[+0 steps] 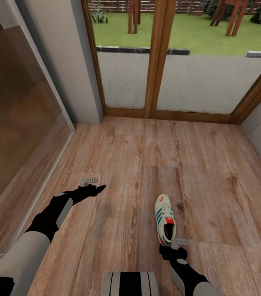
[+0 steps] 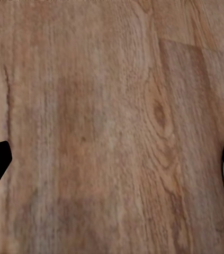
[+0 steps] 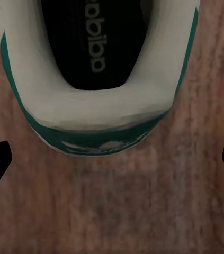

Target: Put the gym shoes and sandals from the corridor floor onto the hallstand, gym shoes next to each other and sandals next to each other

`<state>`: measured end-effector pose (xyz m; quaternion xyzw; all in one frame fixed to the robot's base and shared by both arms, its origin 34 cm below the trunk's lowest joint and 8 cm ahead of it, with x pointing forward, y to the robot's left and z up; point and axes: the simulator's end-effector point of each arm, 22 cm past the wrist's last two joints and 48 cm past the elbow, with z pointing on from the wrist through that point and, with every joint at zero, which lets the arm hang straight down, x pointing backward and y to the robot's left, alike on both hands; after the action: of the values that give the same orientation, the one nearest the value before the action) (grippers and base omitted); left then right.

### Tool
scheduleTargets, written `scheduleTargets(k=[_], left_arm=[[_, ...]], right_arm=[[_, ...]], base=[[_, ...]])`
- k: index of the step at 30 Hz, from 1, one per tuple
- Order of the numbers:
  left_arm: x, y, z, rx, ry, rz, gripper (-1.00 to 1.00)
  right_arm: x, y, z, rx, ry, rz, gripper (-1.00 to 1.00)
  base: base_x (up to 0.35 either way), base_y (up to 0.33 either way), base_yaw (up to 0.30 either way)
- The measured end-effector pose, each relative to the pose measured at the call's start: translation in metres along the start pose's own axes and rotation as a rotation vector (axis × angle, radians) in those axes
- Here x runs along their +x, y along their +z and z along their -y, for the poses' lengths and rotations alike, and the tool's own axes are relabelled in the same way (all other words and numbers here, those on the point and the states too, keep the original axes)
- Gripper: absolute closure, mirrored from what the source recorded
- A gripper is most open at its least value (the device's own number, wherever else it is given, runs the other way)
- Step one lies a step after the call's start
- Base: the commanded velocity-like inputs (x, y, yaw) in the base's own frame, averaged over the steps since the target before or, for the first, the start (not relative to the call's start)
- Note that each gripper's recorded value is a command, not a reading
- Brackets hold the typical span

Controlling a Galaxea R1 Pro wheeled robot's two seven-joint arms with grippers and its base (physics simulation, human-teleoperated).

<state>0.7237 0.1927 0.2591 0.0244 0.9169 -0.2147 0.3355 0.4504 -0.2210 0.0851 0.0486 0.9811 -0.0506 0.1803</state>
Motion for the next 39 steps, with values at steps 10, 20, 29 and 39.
scheduleTargets(k=[10,20,29,39], left_arm=[[0.0001,0.0001,0.0001,0.0,0.0,0.0,-1.0],[0.0001,0.0001,0.0001,0.0,0.0,0.0,-1.0],[0.0001,0.0001,0.0,0.0,0.0,0.0,-1.0],[0.0042,0.0021,-0.0014,-0.001,-0.003,-0.006,-1.0]], right_arm=[[0.0,0.0,0.0,0.0,0.0,0.0,-1.0],[0.0001,0.0001,0.0001,0.0,0.0,0.0,-1.0],[0.0,0.0001,0.0,0.0,0.0,0.0,-1.0],[0.0036,0.0014,0.0001,0.0,-0.001,-0.007,-1.0]], base=[[0.094,0.0,0.0],[0.003,0.0,0.0],[0.0,0.0,0.0],[0.0,0.0,0.0]])
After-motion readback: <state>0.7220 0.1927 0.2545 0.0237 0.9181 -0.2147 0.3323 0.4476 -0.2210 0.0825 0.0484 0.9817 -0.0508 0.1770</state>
